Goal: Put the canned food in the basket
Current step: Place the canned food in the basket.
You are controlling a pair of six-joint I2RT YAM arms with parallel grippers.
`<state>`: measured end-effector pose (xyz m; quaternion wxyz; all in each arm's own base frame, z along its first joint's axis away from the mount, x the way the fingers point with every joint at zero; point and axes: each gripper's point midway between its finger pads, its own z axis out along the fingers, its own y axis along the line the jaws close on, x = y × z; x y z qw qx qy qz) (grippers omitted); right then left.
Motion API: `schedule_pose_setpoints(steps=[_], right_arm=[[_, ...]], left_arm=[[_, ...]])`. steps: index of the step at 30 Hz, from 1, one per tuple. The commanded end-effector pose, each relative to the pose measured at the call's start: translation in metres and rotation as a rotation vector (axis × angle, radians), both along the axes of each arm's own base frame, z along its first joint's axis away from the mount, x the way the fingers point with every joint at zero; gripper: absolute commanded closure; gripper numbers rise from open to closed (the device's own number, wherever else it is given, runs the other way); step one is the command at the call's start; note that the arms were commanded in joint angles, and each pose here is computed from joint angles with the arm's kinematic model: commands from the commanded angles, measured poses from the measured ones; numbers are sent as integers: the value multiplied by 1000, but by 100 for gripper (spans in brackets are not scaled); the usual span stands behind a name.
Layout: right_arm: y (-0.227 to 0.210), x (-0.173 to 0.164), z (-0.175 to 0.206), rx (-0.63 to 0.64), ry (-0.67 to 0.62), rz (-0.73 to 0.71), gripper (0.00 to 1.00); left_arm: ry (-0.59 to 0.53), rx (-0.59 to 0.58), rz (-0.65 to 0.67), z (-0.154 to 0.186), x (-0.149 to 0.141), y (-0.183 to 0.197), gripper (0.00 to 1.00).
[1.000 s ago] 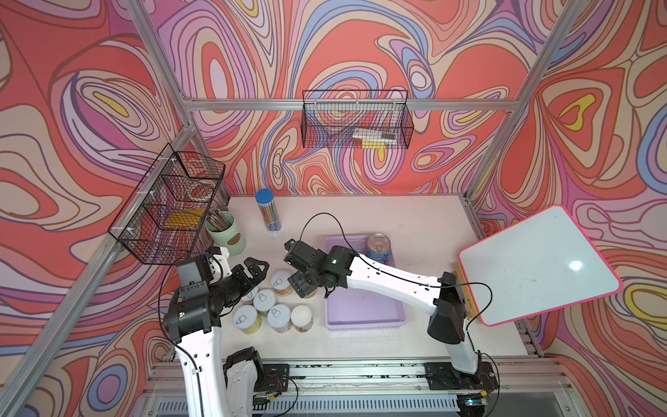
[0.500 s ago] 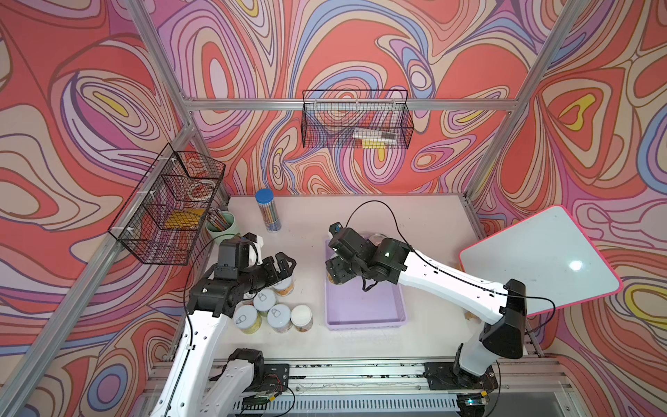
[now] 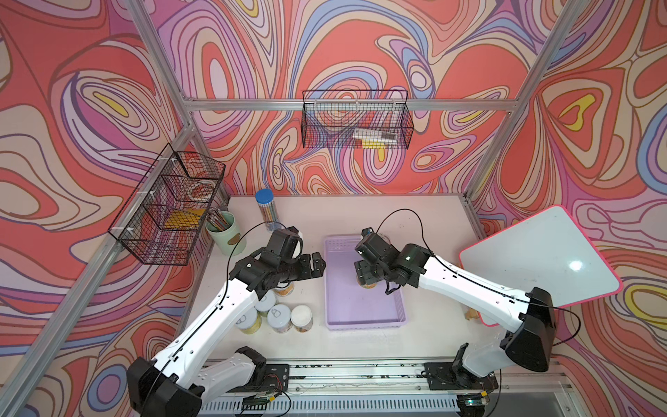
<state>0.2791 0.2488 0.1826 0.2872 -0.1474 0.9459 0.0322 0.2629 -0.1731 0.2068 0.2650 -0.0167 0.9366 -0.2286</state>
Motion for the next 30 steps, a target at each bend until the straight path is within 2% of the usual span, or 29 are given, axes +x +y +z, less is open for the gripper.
schedule_pose_setpoints(steps=[1,7,17,30], right_arm=[[-4,21,21,94,-99,-72,33],[-16,43,6,53,-140,-134,36],[-30,63,-27,-8,-139,-194,38],[-40,74,-54,-31,-135,-227,40]], left_arm=[[-76,5,-9,12,13,-17,5],[-83,6,-53,2,10,-42,5],[-110,33,-65,1,9,-43,5],[-87,50,-97,-11,9,-53,6]])
